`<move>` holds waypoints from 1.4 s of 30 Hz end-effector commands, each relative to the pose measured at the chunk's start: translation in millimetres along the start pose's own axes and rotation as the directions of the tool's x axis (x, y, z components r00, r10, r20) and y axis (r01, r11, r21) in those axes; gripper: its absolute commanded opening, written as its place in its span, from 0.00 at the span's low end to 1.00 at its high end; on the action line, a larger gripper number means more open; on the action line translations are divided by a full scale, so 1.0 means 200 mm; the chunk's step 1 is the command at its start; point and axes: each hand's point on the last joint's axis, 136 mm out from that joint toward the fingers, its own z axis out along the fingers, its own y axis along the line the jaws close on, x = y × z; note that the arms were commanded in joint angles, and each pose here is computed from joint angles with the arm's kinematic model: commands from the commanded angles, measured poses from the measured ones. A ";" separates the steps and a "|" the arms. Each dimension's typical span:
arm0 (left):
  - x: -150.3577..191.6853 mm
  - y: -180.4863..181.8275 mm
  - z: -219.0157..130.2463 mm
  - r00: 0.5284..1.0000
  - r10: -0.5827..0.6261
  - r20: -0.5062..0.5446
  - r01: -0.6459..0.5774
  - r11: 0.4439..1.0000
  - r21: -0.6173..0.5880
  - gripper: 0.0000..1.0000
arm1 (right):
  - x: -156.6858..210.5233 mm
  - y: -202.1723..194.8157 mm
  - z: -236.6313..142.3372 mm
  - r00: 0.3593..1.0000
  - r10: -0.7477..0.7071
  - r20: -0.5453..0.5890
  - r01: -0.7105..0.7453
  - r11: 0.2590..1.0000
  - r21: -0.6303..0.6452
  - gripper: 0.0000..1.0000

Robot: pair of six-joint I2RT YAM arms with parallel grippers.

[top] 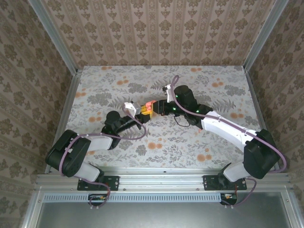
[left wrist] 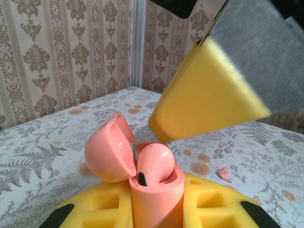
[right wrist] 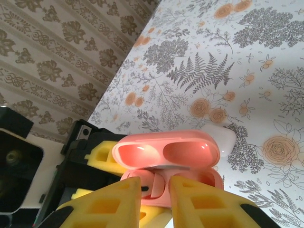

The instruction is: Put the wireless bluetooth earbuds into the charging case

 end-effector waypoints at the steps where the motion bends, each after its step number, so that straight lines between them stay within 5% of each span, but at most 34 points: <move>1: -0.05 -0.03 -0.01 0.999 0.034 0.025 -0.035 0.999 0.020 0.09 | -0.06 0.07 -0.13 0.998 -0.051 0.047 0.051 0.999 -0.014 0.25; 15: -0.05 -0.04 -0.02 0.999 0.036 0.028 -0.036 0.999 0.022 0.10 | -0.02 0.13 -0.04 0.998 -0.023 -0.058 0.018 0.996 -0.091 0.26; 42: -0.05 -0.03 -0.02 0.999 0.041 0.024 -0.042 0.999 0.014 0.10 | 0.00 0.09 0.00 0.996 -0.015 -0.087 0.009 0.998 -0.069 0.24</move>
